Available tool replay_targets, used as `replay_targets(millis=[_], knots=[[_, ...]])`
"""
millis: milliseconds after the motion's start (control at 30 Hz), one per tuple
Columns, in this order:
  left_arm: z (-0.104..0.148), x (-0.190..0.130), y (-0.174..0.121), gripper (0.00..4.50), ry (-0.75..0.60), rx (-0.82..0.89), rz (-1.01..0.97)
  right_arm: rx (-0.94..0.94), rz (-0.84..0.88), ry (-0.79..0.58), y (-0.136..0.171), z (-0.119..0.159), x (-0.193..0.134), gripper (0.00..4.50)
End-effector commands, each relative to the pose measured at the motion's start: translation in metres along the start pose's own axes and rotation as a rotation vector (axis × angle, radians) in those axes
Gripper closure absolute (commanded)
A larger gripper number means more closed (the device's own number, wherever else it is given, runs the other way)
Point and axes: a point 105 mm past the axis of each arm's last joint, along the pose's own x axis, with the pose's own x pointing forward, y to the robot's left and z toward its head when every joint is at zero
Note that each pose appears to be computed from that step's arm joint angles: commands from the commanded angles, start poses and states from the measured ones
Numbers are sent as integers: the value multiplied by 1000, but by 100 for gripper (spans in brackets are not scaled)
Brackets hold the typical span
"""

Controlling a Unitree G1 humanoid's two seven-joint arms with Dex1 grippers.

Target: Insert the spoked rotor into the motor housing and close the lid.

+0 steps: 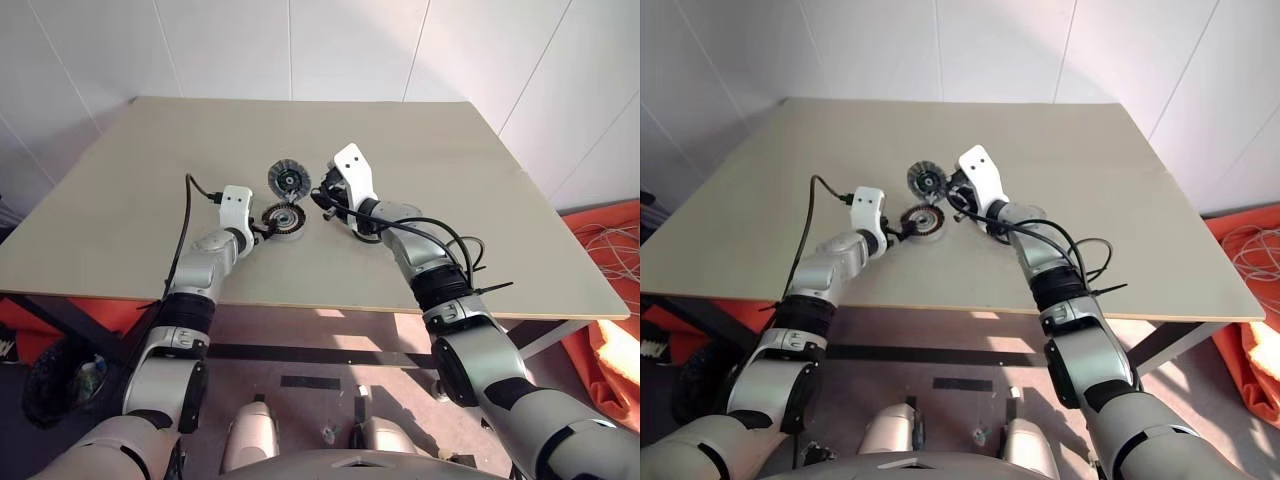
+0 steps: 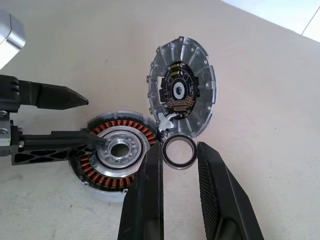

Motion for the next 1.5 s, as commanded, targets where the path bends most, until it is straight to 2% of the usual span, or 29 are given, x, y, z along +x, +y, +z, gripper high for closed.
replay_targets(millis=[33,200,467,1100,1333,1500], knots=[[-7,1,-10,37,75,-56,-41,-17,-18,-84,-5,25,-4,385],[-5,-1,-13,37,92,-132,-55,-9,-22,-85,-5,23,-4,385],[-4,-3,-14,282,97,-162,-60,0,-32,-81,-7,20,-4,385],[-24,-7,-24,282,219,-179,-106,5,-64,-74,-13,17,-7,385],[-35,-4,-10,282,309,-195,14,9,-70,-75,-14,17,-8,385],[-28,2,1,282,314,-340,112,16,-74,-74,-14,15,-9,385]])
